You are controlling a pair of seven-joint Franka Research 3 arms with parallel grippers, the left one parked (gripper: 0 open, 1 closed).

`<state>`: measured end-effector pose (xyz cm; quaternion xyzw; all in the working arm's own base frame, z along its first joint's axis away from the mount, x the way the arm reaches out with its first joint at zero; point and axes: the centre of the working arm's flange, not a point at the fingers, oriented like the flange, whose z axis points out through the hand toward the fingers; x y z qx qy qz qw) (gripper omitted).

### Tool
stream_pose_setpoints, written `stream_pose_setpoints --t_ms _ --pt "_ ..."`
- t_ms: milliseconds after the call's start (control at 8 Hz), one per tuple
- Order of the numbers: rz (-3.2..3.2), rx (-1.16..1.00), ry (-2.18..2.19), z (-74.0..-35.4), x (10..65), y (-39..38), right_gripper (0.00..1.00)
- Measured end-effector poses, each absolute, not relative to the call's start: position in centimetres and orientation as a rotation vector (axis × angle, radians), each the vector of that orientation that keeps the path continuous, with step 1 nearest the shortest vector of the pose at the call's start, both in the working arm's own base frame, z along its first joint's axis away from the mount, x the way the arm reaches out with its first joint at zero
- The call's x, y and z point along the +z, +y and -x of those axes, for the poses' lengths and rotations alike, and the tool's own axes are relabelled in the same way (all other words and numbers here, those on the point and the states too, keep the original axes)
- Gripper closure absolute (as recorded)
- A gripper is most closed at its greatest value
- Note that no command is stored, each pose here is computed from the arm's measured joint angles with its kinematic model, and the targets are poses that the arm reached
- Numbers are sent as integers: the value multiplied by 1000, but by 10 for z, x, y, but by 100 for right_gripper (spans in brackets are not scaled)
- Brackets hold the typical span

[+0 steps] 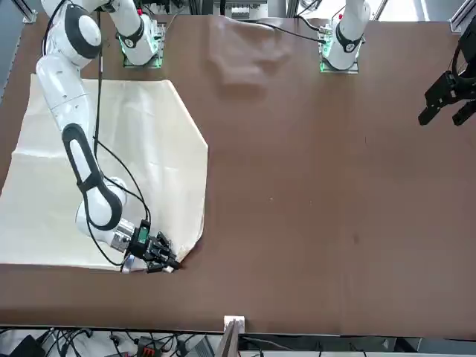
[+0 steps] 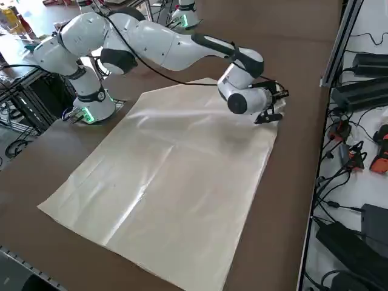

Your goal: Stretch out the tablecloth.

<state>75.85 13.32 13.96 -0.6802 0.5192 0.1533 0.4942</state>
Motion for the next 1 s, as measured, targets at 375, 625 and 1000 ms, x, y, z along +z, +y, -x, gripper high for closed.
stream_pose_setpoints --t_ms 375,625,1000 --pt "1650 364 1253 -760 142 138 77" --pt "1656 358 1252 -760 142 145 74" --pt "1711 300 1227 -766 148 140 41"
